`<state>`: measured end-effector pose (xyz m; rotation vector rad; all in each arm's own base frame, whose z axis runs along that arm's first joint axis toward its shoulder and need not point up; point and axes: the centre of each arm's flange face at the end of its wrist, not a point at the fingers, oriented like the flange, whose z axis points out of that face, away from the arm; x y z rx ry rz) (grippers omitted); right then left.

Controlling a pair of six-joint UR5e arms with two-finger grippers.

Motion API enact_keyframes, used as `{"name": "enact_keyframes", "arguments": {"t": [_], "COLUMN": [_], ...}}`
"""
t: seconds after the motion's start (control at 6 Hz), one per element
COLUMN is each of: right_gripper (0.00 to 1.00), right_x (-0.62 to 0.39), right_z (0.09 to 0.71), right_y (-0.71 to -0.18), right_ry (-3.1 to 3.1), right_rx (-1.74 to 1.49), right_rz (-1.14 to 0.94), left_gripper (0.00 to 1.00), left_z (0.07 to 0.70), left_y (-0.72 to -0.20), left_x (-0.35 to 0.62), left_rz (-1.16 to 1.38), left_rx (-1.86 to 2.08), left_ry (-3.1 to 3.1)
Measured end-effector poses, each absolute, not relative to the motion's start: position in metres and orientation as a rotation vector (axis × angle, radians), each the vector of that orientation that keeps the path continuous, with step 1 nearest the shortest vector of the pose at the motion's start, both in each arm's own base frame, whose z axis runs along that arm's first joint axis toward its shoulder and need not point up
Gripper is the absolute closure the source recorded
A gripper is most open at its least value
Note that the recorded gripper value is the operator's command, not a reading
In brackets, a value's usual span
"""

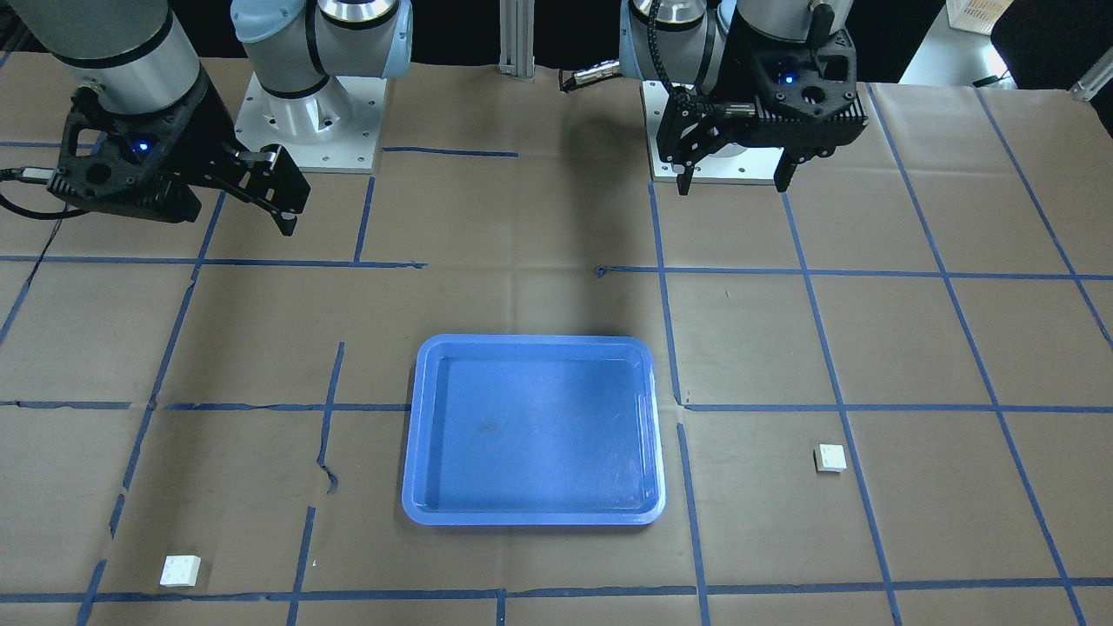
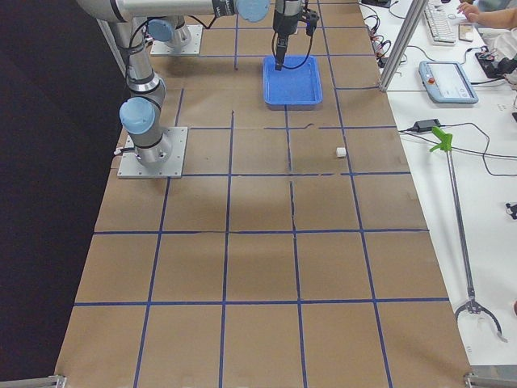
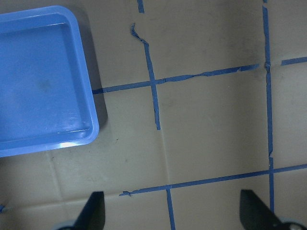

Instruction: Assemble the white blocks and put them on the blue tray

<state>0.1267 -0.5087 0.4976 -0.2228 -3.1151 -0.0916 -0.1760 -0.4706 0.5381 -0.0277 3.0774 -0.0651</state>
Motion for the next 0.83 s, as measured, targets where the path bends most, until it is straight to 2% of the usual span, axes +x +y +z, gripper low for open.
{"name": "enact_keyframes", "arguments": {"t": [0.33, 0.67, 0.83], "right_gripper": [0.0, 0.0, 0.0], "right_x": [0.126, 0.124, 0.123], "right_z": [0.498, 0.497, 0.496], "right_y": [-0.508, -0.506, -0.507], "right_ry": [-3.114, -3.114, -3.121], "right_rx": [-0.224, -0.192, -0.051], "right_rz": [-0.096, -0.113, -0.119], "left_gripper": [0.01, 0.01, 0.01], "left_z": [0.528, 0.48, 0.447], "left_y": [-0.487, -0.541, -0.568], "left_x": [-0.131, -0.039, -0.001], "left_rz": [-0.042, 0.057, 0.076], "left_rx": [-0.125, -0.075, 0.009], "left_ry": [3.07, 3.075, 3.08]}}
